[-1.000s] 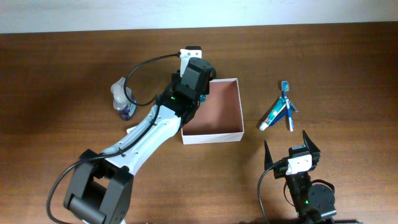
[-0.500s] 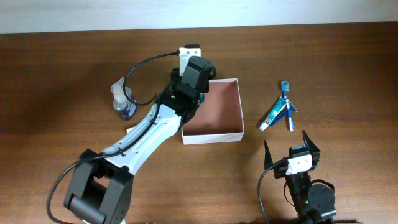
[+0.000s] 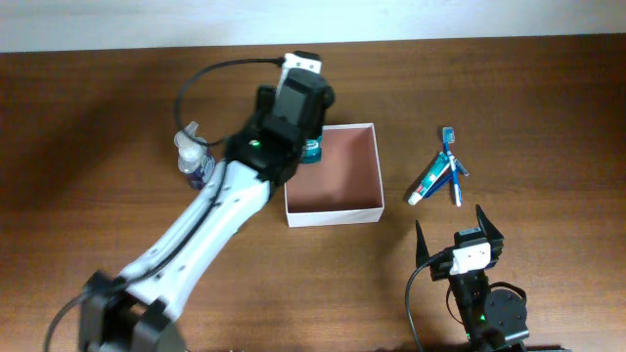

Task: Pack container
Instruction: 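Release the Listerine in the box and move left gripper to soap pump, then grasp the foaming soap pump bottle with the left gripper and lift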

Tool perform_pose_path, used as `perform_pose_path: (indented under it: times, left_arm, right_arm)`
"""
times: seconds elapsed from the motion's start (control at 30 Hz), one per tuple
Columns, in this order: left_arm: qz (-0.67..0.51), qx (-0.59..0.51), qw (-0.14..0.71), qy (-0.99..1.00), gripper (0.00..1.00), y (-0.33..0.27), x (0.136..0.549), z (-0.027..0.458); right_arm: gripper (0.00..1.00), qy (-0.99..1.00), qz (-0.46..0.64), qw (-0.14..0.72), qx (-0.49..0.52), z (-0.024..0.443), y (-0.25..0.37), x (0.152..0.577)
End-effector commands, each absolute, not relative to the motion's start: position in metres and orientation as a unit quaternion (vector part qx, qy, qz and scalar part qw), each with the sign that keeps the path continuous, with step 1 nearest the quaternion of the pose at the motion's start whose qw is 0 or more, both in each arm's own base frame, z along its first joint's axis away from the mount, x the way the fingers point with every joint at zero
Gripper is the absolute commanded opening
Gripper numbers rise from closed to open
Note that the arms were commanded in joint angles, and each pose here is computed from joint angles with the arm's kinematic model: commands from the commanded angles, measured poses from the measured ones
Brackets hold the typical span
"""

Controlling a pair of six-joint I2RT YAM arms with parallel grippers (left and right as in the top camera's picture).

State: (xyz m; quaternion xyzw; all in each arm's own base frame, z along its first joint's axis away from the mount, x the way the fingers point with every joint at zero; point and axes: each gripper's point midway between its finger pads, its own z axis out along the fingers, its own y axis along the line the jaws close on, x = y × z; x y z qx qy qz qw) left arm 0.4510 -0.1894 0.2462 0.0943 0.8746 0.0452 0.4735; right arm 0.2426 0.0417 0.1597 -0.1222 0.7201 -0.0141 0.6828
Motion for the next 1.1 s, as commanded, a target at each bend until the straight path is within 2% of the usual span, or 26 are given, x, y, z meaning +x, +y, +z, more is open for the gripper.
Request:
perform_pose_path:
  times: [0.0,0.17,0.3,0.5,0.67,0.8,1.07]
  left_arm:
    - [0.087,0.061,0.473,0.875,0.74,-0.125,0.437,0.286]
    - [0.093,0.016,0.421,0.902,0.79,-0.050,0.414,0.285]
    - [-0.005,0.074,0.375,0.924,0.86,-0.029,0.411,0.265]
    - [-0.029,0.075,0.326,0.942,0.86,-0.002,0.412,0.232]
    - [-0.037,0.083,0.291,0.952,0.85,-0.005,0.418,0.203]
    - [-0.037,0.092,0.270,0.958,0.78,-0.004,0.422,0.185]
    - [-0.037,0.089,0.234,0.967,0.76,-0.002,0.428,0.153]
  right_arm:
    - [0.99,0.723,-0.017,0.681,-0.117,0.157,0.039,0.243]
    - [0.98,0.723,-0.017,0.681,-0.117,0.157,0.039,0.243]
    - [0.99,0.723,-0.017,0.681,-0.117,0.157,0.039,0.243]
    - [0.98,0.723,-0.017,0.681,-0.117,0.157,0.039,0.243]
    - [0.99,0.723,-0.017,0.681,-0.117,0.157,0.039,0.243]
    - [0.99,0.723,-0.017,0.681,-0.117,0.157,0.039,0.243]
    - [0.99,0.723,-0.017,0.681,-0.117,0.157,0.039,0.243]
